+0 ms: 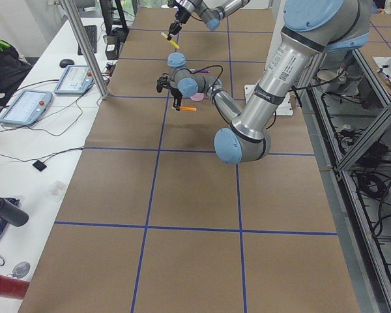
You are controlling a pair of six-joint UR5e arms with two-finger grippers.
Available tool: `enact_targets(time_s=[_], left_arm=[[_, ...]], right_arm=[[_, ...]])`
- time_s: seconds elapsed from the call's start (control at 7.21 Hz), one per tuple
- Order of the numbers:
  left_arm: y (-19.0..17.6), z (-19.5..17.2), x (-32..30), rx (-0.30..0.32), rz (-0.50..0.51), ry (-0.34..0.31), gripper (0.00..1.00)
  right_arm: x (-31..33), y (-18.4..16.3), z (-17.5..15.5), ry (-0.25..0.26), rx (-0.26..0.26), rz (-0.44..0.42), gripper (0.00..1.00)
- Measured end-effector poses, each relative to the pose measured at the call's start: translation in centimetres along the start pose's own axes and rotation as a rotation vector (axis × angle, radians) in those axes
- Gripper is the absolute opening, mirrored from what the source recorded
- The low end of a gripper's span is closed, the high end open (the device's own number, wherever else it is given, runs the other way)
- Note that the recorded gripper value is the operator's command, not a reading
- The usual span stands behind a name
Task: Collect pens into pen holder
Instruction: 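Grasp and lift the orange marker with the left gripper while the right approaches, then lower the yellow highlighter into the pink cup with the right gripper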
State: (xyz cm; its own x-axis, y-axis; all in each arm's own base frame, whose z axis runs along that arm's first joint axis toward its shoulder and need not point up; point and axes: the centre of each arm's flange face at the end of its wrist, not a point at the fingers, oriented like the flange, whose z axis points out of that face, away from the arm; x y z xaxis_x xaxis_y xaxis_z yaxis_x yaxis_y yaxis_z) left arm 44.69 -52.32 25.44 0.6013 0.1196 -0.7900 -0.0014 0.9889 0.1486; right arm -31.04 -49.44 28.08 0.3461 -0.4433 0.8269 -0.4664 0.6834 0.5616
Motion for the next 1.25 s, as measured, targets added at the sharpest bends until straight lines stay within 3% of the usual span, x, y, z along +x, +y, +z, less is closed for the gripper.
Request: enact_targets(time_s=[0.55, 0.83, 1.25], left_arm=[[-2.3, -5.6, -2.3, 0.083, -0.022, 0.036, 0.00], [-2.6, -7.6, -3.1, 0.139, -0.015, 0.054, 0.00], [-2.8, -9.5, -5.5, 0.228, -0.007, 0.067, 0.00]], right_arm=[[-12.2, 5.9, 4.5, -0.038, 0.137, 0.000, 0.00], [-17.1, 10.1, 6.4, -0.013, 0.168, 0.002, 0.00], [-19.5, 14.6, 9.1, 0.046, 0.165, -0.012, 0.00]])
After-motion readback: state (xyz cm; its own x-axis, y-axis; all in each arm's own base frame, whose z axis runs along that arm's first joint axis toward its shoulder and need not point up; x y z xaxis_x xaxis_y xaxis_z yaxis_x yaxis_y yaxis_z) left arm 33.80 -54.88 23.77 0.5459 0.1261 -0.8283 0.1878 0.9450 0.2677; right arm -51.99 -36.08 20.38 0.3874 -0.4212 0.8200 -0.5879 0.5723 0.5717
